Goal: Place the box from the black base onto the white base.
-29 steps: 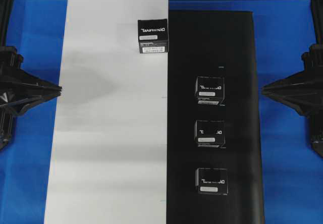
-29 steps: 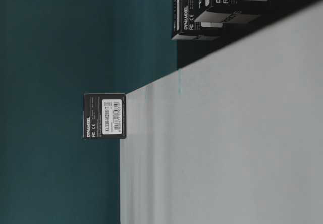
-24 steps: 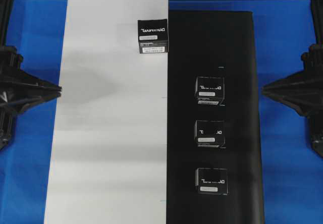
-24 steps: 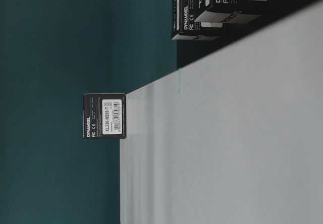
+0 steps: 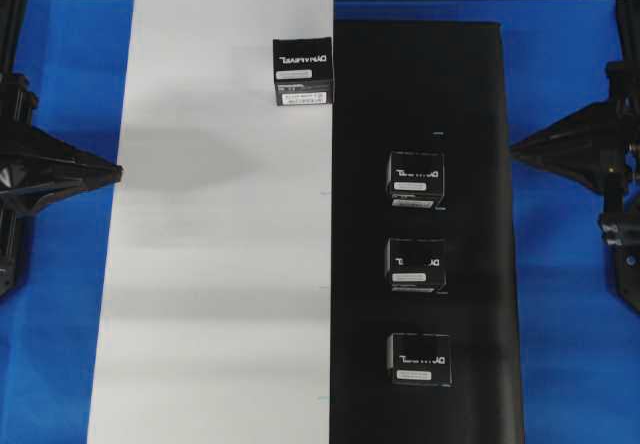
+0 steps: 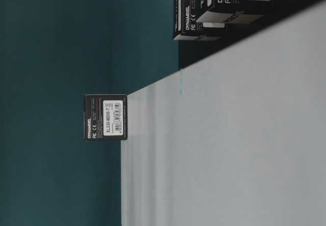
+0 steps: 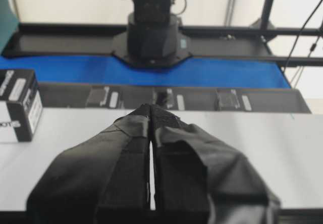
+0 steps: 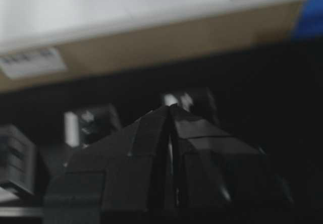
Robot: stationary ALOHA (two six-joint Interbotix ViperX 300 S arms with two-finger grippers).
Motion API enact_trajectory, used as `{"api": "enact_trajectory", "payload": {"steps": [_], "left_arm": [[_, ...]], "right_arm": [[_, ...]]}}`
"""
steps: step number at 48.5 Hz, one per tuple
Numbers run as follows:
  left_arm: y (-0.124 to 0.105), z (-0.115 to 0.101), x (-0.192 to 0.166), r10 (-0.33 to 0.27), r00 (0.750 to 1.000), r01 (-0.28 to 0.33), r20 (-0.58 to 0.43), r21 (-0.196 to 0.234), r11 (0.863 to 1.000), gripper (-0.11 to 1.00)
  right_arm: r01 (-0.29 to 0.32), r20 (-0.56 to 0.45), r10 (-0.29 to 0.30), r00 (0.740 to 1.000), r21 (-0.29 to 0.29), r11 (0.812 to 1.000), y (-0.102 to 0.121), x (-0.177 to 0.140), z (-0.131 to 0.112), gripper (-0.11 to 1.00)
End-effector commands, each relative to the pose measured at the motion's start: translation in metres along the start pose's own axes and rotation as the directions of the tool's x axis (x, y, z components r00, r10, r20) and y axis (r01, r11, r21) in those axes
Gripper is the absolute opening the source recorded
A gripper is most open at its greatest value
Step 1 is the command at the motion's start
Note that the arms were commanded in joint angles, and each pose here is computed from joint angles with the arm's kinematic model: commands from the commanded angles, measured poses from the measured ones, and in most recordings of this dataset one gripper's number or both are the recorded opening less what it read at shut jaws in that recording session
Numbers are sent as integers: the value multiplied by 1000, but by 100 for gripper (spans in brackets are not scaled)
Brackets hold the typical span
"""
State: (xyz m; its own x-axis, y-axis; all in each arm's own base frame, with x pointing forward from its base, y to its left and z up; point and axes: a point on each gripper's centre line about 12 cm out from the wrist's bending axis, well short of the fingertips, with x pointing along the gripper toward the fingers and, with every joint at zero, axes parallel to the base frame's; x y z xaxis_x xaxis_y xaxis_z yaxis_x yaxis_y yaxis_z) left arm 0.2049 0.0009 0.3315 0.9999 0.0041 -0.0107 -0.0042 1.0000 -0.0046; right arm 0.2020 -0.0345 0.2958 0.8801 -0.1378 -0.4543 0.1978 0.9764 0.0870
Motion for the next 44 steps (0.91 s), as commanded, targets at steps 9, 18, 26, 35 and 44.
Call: {"api": "enact_trajectory", "payload": {"steps": [9,18,26,35,44], "left_arm": [[1,16,3,3,999,-3,34,0,1000,-1],[1,16,3,3,1000,-3,29,-3,1000,-1],[0,15,3,1,1000,-1,28,-23,1000,-1],[0,15,3,1,1000,-1,25,-29,1000,-1],[0,14,3,0,1000,1,23,-32,999,-1]], "right_arm": [[56,-208,-61,976,-28,998,-12,16,-6,9],[52,-356,-88,930,-112,992,-19,39,-15,12],[31,-412,-96,906,-162,986,-24,58,-16,18],[5,-459,-95,883,-195,981,-25,72,-22,38],[-9,-485,-74,871,-167,986,-24,80,-27,87]]}}
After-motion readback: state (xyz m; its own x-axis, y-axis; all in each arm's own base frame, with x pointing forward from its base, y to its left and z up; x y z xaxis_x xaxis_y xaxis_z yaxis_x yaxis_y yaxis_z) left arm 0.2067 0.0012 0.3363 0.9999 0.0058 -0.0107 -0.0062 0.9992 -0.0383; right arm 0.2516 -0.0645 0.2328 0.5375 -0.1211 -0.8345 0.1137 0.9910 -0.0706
